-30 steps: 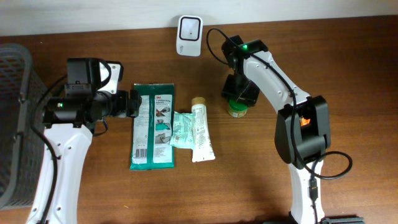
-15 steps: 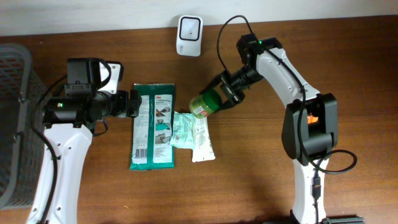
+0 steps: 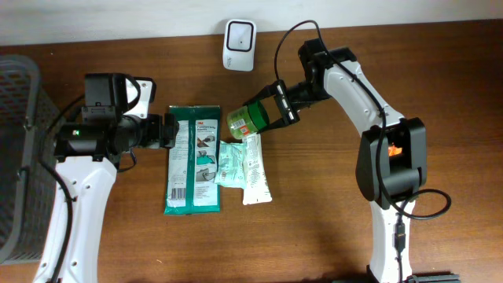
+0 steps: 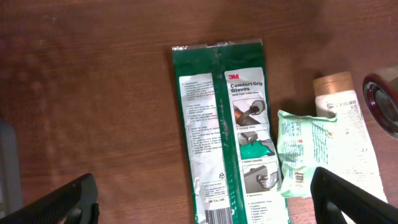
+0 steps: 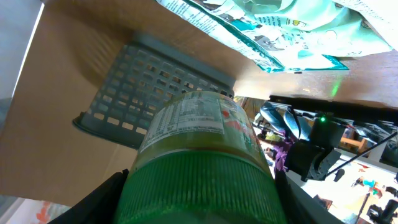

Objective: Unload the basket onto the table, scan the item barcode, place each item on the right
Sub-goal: 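Lift the jar and hold it up to the white scanner, then set the jar down on the right side beside the Kleenex pack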

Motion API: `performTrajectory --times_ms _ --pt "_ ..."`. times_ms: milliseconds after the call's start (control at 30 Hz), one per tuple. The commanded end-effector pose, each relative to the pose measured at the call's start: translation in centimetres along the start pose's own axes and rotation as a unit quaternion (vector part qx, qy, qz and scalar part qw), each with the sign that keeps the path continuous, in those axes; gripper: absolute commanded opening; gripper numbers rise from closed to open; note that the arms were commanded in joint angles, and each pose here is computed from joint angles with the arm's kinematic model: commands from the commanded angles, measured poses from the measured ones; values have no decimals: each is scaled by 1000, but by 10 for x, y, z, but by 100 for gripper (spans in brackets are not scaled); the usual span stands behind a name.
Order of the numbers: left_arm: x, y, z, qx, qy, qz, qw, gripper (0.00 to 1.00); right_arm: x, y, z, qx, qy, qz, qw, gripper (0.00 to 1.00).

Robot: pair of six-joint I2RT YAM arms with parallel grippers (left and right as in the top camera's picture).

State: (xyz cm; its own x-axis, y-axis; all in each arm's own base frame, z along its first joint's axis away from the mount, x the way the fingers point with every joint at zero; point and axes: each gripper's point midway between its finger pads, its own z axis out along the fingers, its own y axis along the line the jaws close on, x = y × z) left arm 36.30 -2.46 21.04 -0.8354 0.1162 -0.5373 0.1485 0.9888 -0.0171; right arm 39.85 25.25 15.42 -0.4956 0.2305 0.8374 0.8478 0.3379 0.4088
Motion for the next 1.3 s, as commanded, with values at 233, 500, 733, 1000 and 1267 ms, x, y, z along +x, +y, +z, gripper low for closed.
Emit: performTrajectory --times_ms 233,500,733,1000,1267 --pt "-2 1 -1 -1 -3 9 1000 99 -86 -13 -20 113 -232 -196 946 54" --pt "-2 1 -1 0 -3 9 1000 99 -107 20 -102 176 -329 -401 837 60" --pt "-2 1 -1 -1 -3 9 1000 99 -117 10 -121 437 -434 -450 647 60" --pt "-2 1 -1 0 -3 9 1000 99 -74 146 -49 257 -538 -604 529 47" --pt "-2 1 -1 -1 -3 9 1000 99 -35 251 -43 46 -634 -662 397 53"
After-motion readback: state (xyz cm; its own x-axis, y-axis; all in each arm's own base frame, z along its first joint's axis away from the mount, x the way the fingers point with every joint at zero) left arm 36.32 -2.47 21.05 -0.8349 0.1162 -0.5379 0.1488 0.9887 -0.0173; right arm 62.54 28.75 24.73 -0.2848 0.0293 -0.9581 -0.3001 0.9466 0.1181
